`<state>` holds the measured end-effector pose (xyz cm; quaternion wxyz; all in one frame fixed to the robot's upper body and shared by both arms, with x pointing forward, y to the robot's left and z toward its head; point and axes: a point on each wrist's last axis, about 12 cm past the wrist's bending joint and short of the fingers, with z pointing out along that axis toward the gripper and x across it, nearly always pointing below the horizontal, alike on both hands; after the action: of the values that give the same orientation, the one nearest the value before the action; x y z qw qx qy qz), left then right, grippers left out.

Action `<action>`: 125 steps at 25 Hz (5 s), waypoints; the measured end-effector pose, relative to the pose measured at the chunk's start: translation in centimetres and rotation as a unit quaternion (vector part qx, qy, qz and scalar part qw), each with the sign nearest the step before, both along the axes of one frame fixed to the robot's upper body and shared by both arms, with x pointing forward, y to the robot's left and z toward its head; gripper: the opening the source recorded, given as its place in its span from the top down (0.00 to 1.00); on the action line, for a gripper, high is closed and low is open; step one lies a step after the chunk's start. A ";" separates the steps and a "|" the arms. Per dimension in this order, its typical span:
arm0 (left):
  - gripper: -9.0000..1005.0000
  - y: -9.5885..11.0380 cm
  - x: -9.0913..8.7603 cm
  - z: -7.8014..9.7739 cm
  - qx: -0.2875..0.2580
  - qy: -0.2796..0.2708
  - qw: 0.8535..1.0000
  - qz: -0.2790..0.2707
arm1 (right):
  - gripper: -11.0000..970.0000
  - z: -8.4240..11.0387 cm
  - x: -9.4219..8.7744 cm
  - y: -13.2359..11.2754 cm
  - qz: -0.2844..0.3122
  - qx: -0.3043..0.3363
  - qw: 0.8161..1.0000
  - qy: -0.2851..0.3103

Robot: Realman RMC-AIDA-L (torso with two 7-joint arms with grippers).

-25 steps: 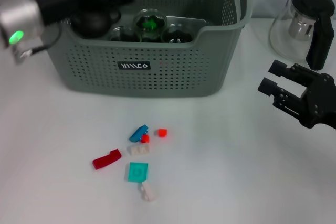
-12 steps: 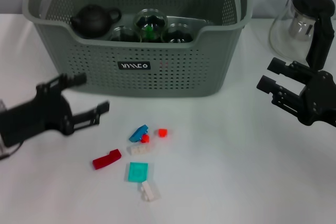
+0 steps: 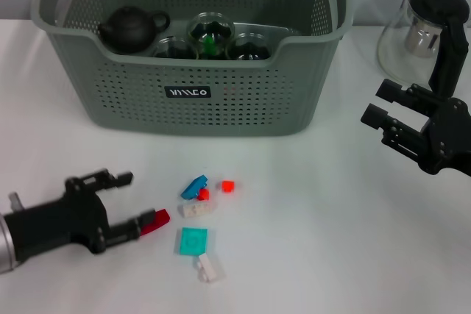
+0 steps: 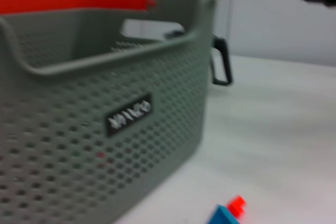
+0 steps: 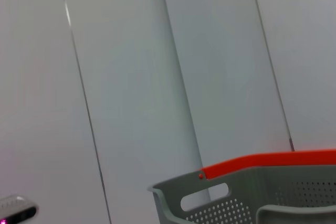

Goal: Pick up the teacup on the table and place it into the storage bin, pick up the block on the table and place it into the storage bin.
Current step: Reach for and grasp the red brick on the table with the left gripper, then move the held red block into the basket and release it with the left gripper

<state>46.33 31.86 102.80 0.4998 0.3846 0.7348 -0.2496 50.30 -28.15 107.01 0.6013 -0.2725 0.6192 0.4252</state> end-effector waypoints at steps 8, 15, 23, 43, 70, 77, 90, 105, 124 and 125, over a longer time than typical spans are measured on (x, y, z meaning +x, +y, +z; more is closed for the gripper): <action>0.35 -0.5 0.0 -1.4 0.024 0.008 1.000 0.002 | 0.40 0.0 0.0 0.0 0.000 0.001 1.000 0.001; 0.46 -0.6 -0.8 -2.4 0.047 -0.003 0.999 0.003 | 0.40 -0.1 -0.1 0.0 -0.001 0.001 1.000 0.002; 0.56 -0.6 -1.1 -2.7 0.045 0.000 0.999 0.005 | 0.40 -0.1 -0.1 0.0 -0.001 0.000 1.000 0.003; 0.60 -0.7 -1.1 -2.7 0.044 -0.001 0.999 0.005 | 0.40 -0.2 -0.2 0.0 0.000 0.000 1.000 0.005; 0.67 -1.1 -1.3 -2.8 0.037 0.008 0.999 -0.011 | 0.40 -0.1 -0.3 -0.1 -0.001 0.001 1.000 0.002; 0.69 -1.2 -1.3 -2.8 0.036 0.011 0.999 -0.011 | 0.40 -0.1 -0.2 -0.1 0.000 0.001 1.000 0.002; 0.82 -1.0 -0.9 -2.6 0.033 0.034 0.999 -0.007 | 0.40 -0.2 -0.4 -0.1 0.001 0.002 1.000 0.005; 0.81 0.3 -1.3 -0.9 -0.016 0.032 0.999 0.002 | 0.40 -0.3 -0.6 0.0 0.005 0.002 1.000 0.007; 0.81 -0.8 8.8 13.2 -0.180 -0.070 0.976 -0.099 | 0.40 -0.2 -0.4 0.1 0.006 0.002 1.000 0.004; 0.81 -1.5 10.3 14.3 -0.178 -0.064 0.977 -0.097 | 0.40 -0.2 -0.3 0.2 0.007 0.003 1.000 0.004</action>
<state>56.60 30.39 117.08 0.5796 0.3736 0.6046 -0.3987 49.97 -27.94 106.81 0.5965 -0.2739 0.6183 0.4323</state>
